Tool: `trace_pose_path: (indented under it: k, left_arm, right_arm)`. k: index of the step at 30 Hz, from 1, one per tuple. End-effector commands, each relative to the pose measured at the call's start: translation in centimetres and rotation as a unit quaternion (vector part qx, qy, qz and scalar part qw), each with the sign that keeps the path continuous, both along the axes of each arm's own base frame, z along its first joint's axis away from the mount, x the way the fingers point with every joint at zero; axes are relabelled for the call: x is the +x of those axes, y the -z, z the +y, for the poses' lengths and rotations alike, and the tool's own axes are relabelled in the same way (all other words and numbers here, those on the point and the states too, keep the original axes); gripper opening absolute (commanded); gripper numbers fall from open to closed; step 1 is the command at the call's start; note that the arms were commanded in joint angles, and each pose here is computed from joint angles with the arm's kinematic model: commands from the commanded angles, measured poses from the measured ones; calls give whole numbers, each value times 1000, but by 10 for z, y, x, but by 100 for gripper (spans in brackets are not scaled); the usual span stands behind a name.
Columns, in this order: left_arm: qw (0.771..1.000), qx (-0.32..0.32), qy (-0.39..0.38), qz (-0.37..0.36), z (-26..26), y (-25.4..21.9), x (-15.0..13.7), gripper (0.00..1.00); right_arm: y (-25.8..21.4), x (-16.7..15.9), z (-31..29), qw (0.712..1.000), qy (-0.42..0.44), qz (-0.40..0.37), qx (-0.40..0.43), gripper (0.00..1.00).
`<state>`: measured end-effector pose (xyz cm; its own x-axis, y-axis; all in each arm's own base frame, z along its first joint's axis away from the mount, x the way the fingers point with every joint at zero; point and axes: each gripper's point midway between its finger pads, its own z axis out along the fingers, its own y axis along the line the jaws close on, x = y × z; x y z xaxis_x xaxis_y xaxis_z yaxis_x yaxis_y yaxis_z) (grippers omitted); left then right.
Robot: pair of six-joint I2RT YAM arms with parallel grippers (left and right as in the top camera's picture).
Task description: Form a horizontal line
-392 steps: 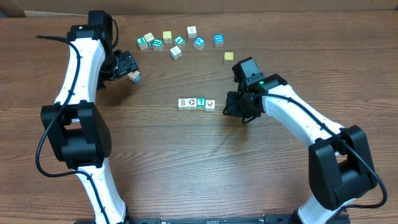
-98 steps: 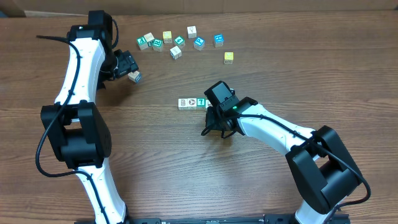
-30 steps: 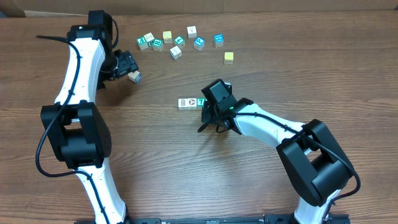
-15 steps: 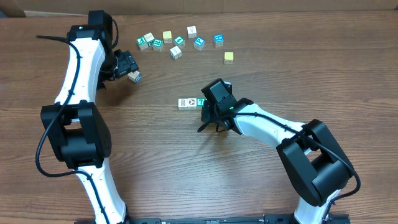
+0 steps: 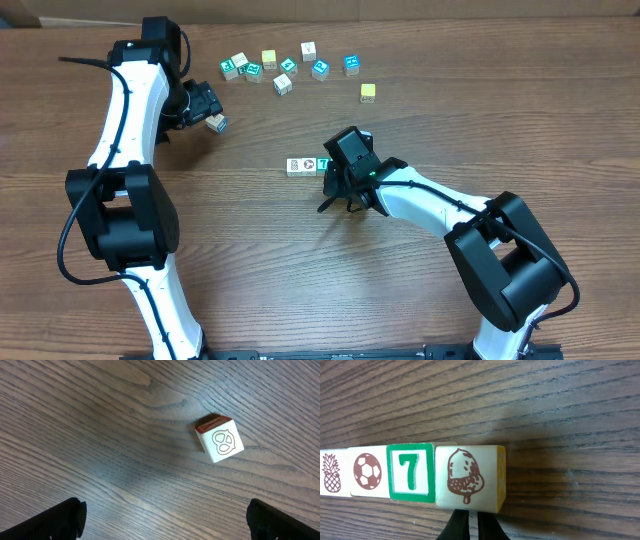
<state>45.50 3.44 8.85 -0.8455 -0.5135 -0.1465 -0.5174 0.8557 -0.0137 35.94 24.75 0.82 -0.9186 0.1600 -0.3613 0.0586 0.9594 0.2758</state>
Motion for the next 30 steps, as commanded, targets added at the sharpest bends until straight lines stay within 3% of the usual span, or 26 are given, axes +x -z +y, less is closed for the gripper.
trace_pose_path:
  k: [1,19,30]
  left_arm:
    - [1000,3,8,-3,-3,0,4,100]
    - [1000,3,8,-3,-3,0,4,100]
    - [1000,3,8,-3,-3,0,4,100]
  right_arm:
    - [4,0,-1,1000,2,-2,-6,4]
    - [5,-3,-3,1000,1,6,-9,4]
    - [-31,-3,-22,999,21,1,-39,4]
